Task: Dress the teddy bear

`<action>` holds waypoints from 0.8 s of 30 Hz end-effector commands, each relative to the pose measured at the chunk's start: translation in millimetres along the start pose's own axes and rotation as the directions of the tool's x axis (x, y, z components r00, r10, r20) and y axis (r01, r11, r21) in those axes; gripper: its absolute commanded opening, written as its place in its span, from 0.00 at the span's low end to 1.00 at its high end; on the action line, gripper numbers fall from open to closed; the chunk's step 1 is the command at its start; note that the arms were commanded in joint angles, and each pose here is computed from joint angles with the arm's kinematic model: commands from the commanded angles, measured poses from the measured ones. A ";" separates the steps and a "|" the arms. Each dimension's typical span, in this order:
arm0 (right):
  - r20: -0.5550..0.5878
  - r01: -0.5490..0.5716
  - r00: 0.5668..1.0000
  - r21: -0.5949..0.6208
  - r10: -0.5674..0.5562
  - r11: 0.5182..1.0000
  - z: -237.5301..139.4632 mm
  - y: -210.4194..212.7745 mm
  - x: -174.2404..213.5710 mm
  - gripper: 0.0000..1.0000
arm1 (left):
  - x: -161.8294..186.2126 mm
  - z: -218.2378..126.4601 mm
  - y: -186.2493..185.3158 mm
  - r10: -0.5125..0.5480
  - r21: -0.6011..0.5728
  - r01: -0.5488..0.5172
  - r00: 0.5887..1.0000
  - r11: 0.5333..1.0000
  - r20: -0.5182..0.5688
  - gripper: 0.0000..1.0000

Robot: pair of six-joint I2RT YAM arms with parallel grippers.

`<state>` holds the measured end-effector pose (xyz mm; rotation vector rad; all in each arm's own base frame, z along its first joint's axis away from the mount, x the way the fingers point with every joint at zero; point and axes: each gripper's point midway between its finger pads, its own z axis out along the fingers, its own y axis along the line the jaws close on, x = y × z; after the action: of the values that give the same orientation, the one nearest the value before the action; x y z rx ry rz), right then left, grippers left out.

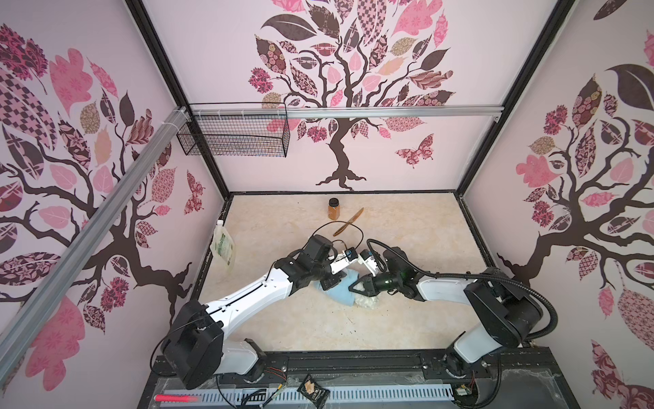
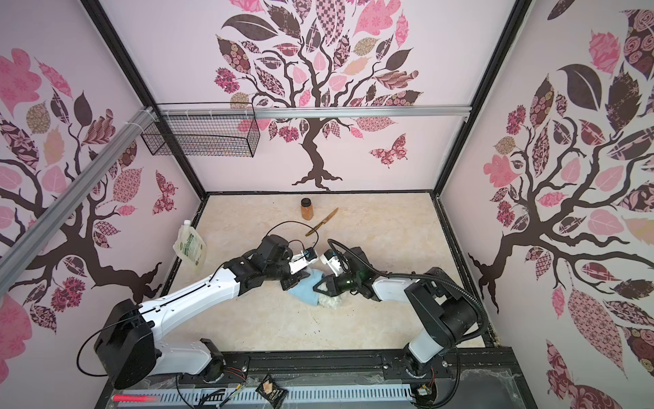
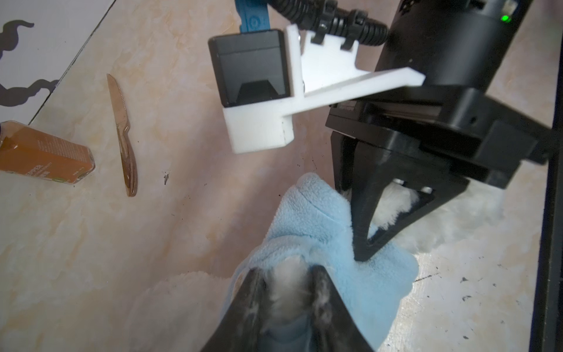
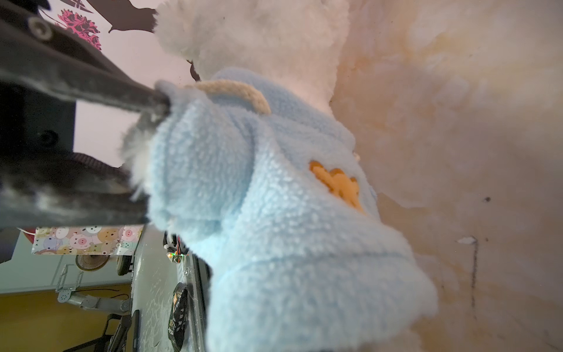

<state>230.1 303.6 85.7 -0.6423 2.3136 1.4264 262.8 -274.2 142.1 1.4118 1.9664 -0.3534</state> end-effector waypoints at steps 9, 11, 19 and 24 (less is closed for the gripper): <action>-0.017 -0.004 1.000 -0.004 0.004 1.000 1.6 -1.6 4.7 0.05 | 21.4 11.1 -0.1 -0.170 0.012 0.173 0.978 0.985 -0.122 0.34; -0.019 -0.004 1.000 -0.003 0.004 1.000 1.9 -1.6 5.2 0.05 | 23.8 12.7 -6.3 -0.152 0.048 0.160 0.979 0.986 -0.137 0.26; 0.001 -0.024 1.000 0.074 0.024 0.997 -2.1 -16.3 8.9 0.03 | -9.4 -15.2 -13.0 -0.289 0.199 0.276 0.957 0.940 0.037 0.00; 0.036 -0.105 0.994 0.141 0.101 0.984 -10.2 -38.3 13.9 0.02 | -55.3 -69.2 8.7 -0.491 0.312 0.392 0.787 0.865 0.374 0.00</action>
<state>235.6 301.5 86.8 -0.6218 2.2834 1.4032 253.0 -262.2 165.9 1.0302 2.1043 -0.7993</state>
